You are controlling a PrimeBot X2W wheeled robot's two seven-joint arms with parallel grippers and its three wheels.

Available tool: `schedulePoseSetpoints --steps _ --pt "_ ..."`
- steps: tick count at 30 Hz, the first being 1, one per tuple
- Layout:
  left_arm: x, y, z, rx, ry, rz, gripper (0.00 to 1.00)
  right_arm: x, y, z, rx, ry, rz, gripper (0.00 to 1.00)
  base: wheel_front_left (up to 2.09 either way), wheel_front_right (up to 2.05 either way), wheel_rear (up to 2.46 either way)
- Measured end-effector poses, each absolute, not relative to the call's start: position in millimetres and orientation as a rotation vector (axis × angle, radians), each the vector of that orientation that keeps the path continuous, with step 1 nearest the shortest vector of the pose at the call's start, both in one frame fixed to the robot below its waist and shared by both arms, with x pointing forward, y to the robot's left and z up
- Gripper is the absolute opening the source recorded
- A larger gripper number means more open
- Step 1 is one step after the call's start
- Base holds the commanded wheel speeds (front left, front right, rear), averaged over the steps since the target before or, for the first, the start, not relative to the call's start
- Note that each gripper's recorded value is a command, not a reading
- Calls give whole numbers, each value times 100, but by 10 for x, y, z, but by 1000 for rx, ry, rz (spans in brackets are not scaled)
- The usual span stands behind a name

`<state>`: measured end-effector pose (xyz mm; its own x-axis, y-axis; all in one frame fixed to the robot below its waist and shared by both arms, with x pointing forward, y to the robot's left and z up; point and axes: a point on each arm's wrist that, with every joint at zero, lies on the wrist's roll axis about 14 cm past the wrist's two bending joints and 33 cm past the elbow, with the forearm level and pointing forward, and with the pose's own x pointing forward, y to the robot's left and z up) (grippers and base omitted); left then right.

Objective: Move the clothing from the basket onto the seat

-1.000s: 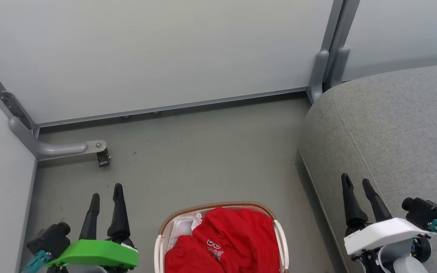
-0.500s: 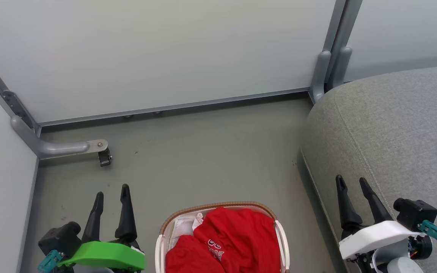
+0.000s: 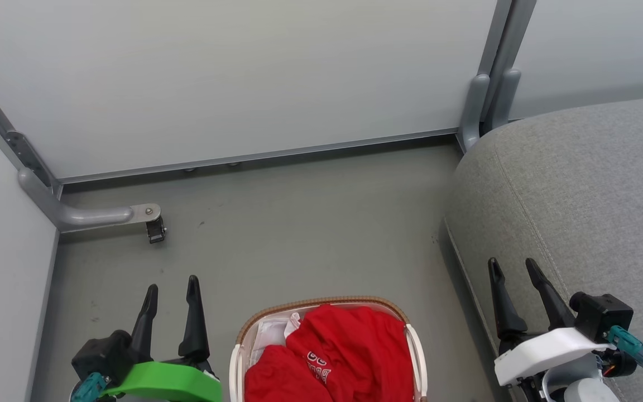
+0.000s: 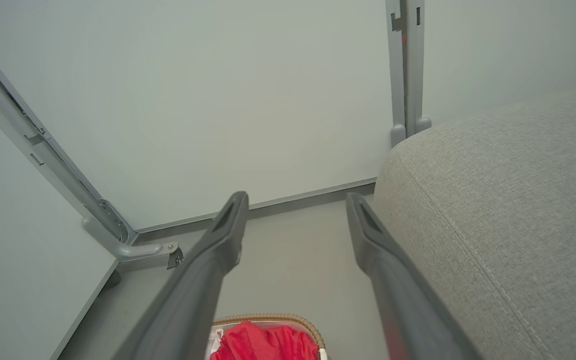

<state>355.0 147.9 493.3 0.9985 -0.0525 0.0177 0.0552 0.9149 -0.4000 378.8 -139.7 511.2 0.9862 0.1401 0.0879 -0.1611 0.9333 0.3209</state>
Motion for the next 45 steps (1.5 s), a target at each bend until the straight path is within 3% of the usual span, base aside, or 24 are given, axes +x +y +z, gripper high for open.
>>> schedulePoseSetpoints --steps 21,45 --pt "3503 1395 4859 -293 -4 -82 100 3779 -1290 5168 201 -104 201 100 0 0 0" --pt "3494 1365 4807 -290 13 -89 100 3778 -1278 5139 199 -95 204 100 0 0 0"
